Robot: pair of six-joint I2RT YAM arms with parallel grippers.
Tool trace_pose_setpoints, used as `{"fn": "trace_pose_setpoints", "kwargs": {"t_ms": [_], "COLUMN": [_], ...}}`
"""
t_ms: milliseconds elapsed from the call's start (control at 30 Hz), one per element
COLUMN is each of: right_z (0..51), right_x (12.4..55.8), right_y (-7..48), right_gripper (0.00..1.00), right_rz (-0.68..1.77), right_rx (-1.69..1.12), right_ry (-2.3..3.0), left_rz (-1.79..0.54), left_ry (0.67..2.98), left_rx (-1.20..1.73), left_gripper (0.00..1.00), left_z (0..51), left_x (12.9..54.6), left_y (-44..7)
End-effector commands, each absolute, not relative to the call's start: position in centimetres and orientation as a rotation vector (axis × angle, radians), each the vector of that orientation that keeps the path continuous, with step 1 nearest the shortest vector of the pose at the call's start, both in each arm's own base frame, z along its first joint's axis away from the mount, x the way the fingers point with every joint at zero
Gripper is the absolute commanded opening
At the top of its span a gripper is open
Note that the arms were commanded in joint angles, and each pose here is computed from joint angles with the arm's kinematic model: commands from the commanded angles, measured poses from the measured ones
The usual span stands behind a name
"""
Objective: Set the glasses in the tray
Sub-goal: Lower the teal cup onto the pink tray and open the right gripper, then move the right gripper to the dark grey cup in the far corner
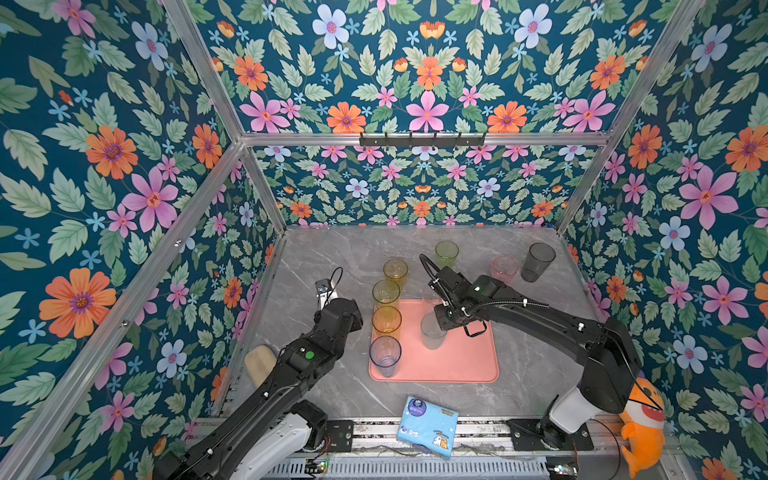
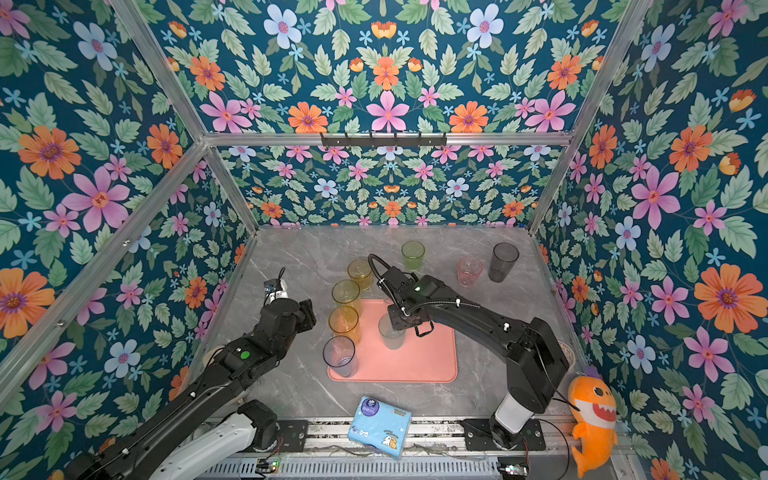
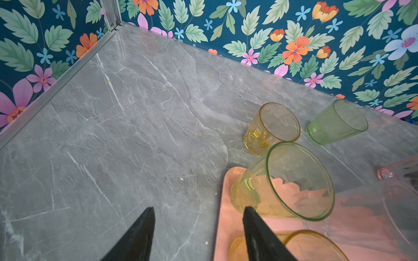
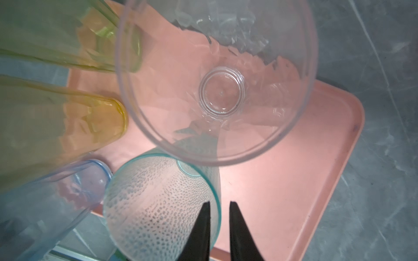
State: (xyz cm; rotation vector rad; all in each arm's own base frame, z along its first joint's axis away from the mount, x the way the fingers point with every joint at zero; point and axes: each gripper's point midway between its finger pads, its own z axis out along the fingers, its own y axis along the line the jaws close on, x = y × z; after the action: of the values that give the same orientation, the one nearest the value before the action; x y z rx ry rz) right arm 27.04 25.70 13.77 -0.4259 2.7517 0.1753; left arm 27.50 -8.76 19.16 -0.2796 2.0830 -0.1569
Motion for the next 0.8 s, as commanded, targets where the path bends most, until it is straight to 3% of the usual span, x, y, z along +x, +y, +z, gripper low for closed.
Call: {"fn": "trace_pose_setpoints", "kwargs": {"t_ms": [0, 433, 767], "right_z": [14.2, 19.4, 23.0], "right_x": [26.8, 27.3, 29.5], "right_y": [25.4, 24.8, 23.2], "right_gripper": [0.19, 0.23, 0.34], "right_rz": [0.164, 0.190, 0.067], "right_rx": [-0.416, -0.422, -0.385], "right_ry": [2.758, 2.635, 2.493], "left_rz": [-0.148, -0.154, -0.098], "left_ry": [2.079, 2.070, 2.040], "left_rx": [-0.292, -0.292, -0.291], "left_gripper": [0.65, 0.65, 0.65], "left_z": [19.1, 19.6, 20.5], "left_x": [27.5, 27.6, 28.0], "left_y": [-8.5, -8.6, -8.0]}}
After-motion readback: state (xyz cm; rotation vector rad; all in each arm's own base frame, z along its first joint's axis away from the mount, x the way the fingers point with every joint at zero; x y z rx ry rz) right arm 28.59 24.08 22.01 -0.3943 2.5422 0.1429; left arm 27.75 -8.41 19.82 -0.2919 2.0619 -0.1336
